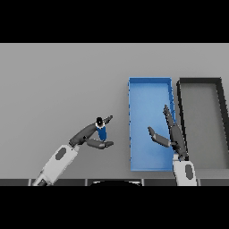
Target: Pick up the blue pipe and place it into the blue bin.
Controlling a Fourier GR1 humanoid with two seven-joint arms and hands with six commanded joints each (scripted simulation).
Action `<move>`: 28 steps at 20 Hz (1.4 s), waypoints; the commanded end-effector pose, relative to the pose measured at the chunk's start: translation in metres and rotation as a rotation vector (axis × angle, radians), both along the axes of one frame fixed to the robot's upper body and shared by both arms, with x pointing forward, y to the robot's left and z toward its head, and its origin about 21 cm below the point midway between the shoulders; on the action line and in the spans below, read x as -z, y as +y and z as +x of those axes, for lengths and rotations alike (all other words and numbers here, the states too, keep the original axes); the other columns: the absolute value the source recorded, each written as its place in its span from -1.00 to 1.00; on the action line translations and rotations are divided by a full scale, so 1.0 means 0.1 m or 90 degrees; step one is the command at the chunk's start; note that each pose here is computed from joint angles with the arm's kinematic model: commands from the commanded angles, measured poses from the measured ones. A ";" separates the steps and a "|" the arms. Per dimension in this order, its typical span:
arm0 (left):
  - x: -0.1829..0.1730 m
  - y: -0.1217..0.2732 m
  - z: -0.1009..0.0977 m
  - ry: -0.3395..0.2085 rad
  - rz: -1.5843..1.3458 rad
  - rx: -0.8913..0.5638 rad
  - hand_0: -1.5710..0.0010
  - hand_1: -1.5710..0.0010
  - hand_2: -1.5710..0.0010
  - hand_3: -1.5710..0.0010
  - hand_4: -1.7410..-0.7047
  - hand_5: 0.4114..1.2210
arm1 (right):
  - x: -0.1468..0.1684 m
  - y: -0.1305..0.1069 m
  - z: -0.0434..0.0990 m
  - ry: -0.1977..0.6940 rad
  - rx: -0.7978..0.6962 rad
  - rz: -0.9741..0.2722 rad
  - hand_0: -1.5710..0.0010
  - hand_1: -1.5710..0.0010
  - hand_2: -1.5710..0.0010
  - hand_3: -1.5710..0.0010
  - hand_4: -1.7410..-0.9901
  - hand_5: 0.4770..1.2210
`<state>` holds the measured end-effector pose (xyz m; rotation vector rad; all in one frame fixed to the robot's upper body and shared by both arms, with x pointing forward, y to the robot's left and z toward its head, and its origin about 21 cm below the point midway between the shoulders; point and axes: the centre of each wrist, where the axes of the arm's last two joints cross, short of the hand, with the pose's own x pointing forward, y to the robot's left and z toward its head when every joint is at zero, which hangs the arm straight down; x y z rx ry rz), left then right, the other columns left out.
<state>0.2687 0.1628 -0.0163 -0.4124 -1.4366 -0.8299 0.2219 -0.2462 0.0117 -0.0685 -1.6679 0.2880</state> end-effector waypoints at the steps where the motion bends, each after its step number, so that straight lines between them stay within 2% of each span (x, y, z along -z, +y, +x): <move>1: 0.03 -0.05 0.01 0.004 -0.013 0.001 1.00 1.00 0.97 0.98 0.22 -0.76 | 0.01 -0.02 0.02 0.001 0.005 0.000 1.00 1.00 1.00 1.00 0.26 -0.67; 2: 0.02 -0.09 0.03 0.011 -0.029 -0.004 1.00 0.96 0.85 0.88 0.16 -0.66 | 0.01 0.00 0.01 -0.002 -0.001 0.004 1.00 1.00 1.00 1.00 0.27 -0.67; 3: 0.05 -0.10 0.03 0.017 -0.054 -0.013 0.98 0.80 0.63 0.67 0.03 -0.52 | 0.01 -0.02 -0.01 -0.002 0.001 0.000 1.00 1.00 1.00 1.00 0.28 -0.67; 4: 0.07 -0.12 0.06 0.036 -0.070 -0.024 0.76 0.56 0.39 0.34 -0.06 -0.21 | 0.02 -0.01 -0.01 0.001 -0.002 0.002 1.00 1.00 1.00 1.00 0.28 -0.67; 6: 0.08 -0.20 0.06 0.042 -0.084 -0.038 0.15 0.00 -0.11 -0.11 -0.38 0.22 | 0.02 -0.03 0.00 -0.004 0.000 -0.005 1.00 1.00 1.00 1.00 0.28 -0.66; 8: 0.12 -0.27 0.02 0.037 -0.108 -0.038 -0.26 -0.36 -0.43 -0.40 -0.60 0.50 | 0.01 -0.03 0.05 0.002 0.001 -0.002 1.00 1.00 1.00 1.00 0.28 -0.64; 10: 0.11 -0.29 -0.03 0.015 -0.100 -0.038 -0.53 -0.59 -0.64 -0.55 -0.73 0.68 | -0.01 -0.01 0.04 -0.008 -0.005 -0.004 1.00 1.00 1.00 1.00 0.28 -0.63; 14: 0.06 -0.30 -0.06 -0.030 -0.111 -0.036 -0.81 -0.83 -0.85 -0.74 -0.88 0.87 | 0.01 -0.04 0.03 -0.005 -0.007 -0.007 1.00 1.00 1.00 1.00 0.31 -0.61; 18: -0.17 -0.43 -0.09 -0.075 -0.165 -0.005 -0.92 -0.93 -0.94 -0.82 -0.94 0.95 | 0.02 -0.01 0.00 -0.007 -0.009 -0.007 1.00 1.00 1.00 1.00 0.31 -0.59; 21: -0.44 -0.50 -0.07 -0.106 -0.194 0.026 -0.96 -0.96 -0.97 -0.84 -0.96 0.97 | 0.01 -0.05 0.03 -0.001 0.000 -0.027 1.00 1.00 1.00 1.00 0.38 -0.59; 25: -0.67 -0.56 -0.05 -0.103 -0.173 0.053 -0.98 -0.99 -0.99 -0.84 -0.97 0.99 | 0.04 -0.07 0.01 -0.017 -0.010 -0.026 1.00 1.00 1.00 1.00 0.40 -0.57; 28: -0.68 -0.57 -0.04 -0.098 -0.161 0.061 -0.99 -0.99 -0.99 -0.84 -0.97 0.99 | 0.05 -0.05 -0.02 -0.011 -0.002 -0.027 1.00 1.00 1.00 1.00 0.47 -0.58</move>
